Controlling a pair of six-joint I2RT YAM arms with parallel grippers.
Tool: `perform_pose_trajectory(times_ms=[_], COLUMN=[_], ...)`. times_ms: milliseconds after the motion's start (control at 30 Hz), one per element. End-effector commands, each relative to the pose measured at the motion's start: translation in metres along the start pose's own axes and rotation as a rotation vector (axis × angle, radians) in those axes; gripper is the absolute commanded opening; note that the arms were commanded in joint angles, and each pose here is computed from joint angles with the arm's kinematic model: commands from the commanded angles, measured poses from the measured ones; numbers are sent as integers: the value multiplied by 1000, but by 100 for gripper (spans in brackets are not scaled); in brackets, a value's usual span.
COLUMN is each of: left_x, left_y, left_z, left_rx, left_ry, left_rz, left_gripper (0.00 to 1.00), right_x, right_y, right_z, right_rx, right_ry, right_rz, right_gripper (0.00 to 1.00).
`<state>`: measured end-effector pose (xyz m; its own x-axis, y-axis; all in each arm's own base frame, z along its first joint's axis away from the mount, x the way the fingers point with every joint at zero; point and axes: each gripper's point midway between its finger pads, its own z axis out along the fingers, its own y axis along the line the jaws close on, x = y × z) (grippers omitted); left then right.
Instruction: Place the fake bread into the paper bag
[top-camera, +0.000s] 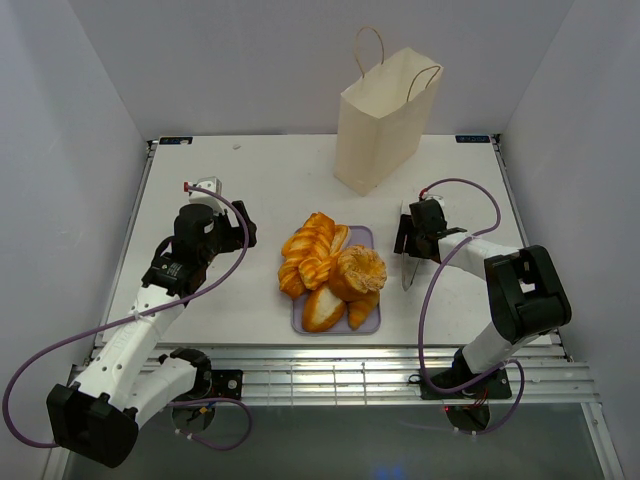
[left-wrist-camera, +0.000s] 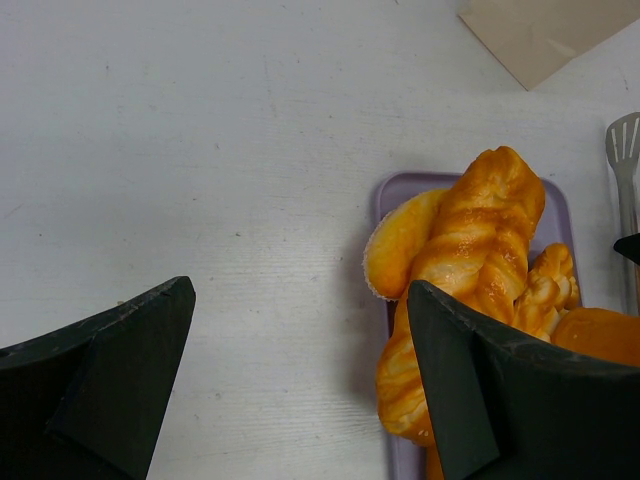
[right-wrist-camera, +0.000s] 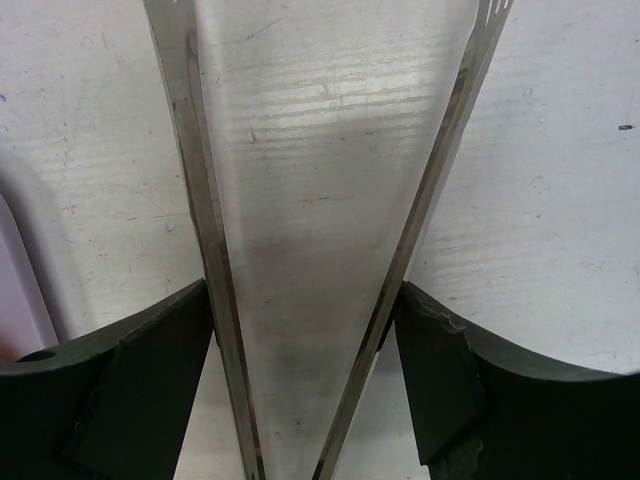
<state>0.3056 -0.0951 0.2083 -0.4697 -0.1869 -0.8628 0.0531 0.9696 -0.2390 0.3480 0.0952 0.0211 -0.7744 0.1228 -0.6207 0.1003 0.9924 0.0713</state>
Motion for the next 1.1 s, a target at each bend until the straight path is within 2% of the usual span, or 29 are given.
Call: perform_pose_trajectory(times_ms=[0,433,1067], left_x=[-18,-16,-12], left_y=[-7,-9,-14], left_z=[-5,-4,-3], left_rx=[23,26,41], left_ry=[-48,-42,-30], left_rz=[0,3,9], left_gripper=[98,98,98], right_x=[-1,-14,-26], right_y=[7,4,3], right_z=[-1,-18,-46], right_rx=[-33,-26,-40], right_ry=[18,-8,-18], right_rz=[7,-2,-52], right_gripper=[75,67,66])
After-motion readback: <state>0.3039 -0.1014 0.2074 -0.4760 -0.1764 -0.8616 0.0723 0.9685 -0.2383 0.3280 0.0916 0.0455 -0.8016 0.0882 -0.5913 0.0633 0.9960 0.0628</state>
